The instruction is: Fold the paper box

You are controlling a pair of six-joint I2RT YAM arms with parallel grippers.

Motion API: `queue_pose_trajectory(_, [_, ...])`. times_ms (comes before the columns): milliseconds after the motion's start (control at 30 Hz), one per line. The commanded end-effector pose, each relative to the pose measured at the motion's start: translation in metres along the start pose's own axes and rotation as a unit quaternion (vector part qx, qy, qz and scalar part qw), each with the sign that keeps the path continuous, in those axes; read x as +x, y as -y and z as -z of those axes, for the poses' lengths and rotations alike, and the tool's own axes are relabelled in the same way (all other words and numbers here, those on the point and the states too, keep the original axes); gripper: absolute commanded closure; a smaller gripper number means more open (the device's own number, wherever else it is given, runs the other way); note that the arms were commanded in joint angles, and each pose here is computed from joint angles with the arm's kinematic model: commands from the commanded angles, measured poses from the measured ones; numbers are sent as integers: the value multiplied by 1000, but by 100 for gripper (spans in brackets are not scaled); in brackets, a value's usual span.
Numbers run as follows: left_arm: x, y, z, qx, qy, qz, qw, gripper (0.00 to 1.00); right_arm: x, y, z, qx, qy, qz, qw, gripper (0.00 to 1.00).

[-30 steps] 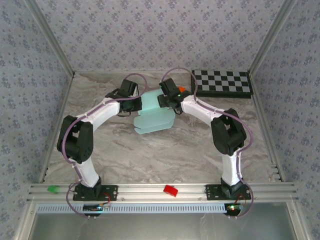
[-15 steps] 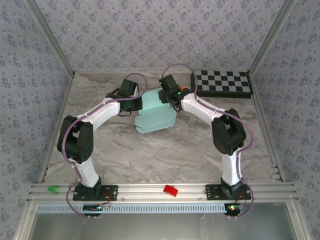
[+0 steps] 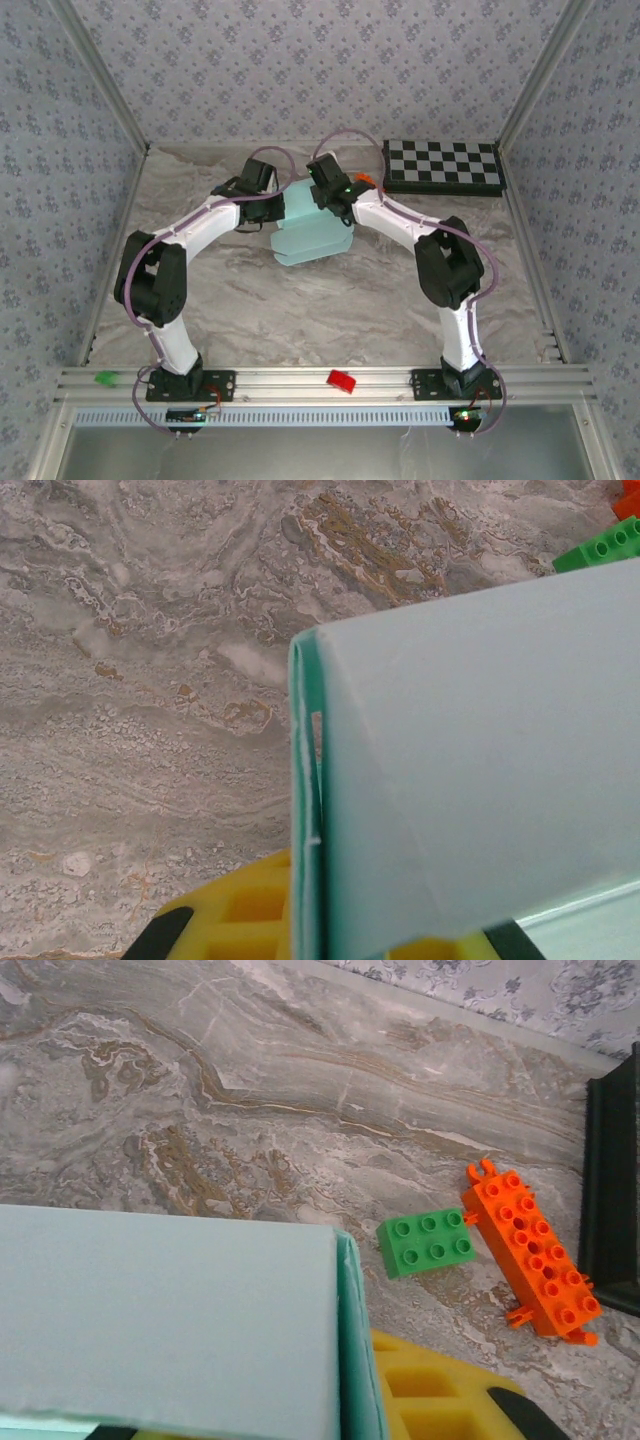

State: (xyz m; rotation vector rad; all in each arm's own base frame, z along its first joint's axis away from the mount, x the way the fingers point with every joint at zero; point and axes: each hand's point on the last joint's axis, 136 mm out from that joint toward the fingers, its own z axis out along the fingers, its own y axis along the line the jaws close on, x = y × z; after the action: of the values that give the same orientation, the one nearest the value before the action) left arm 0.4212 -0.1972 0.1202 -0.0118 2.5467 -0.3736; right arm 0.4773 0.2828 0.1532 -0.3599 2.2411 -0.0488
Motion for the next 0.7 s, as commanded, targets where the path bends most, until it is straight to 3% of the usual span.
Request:
queue_pose_trajectory(0, [-2,5,1,9,-5,-2,1000,100,-5,19,-4,55,5,9,998,81])
queue_pose_trajectory(167, [-3,6,1,10,-6,-2,1000,100,-6,17,-2,53,7,12,999,78])
queue_pose_trajectory(467, [-2,6,-2,9,-10,5,1000,100,-12,-2,15,-22,15,1,1000,54])
queue_pose_trajectory(667, [1,4,-6,6,-16,16,1000,100,-10,-14,29,-68,14,2,998,44])
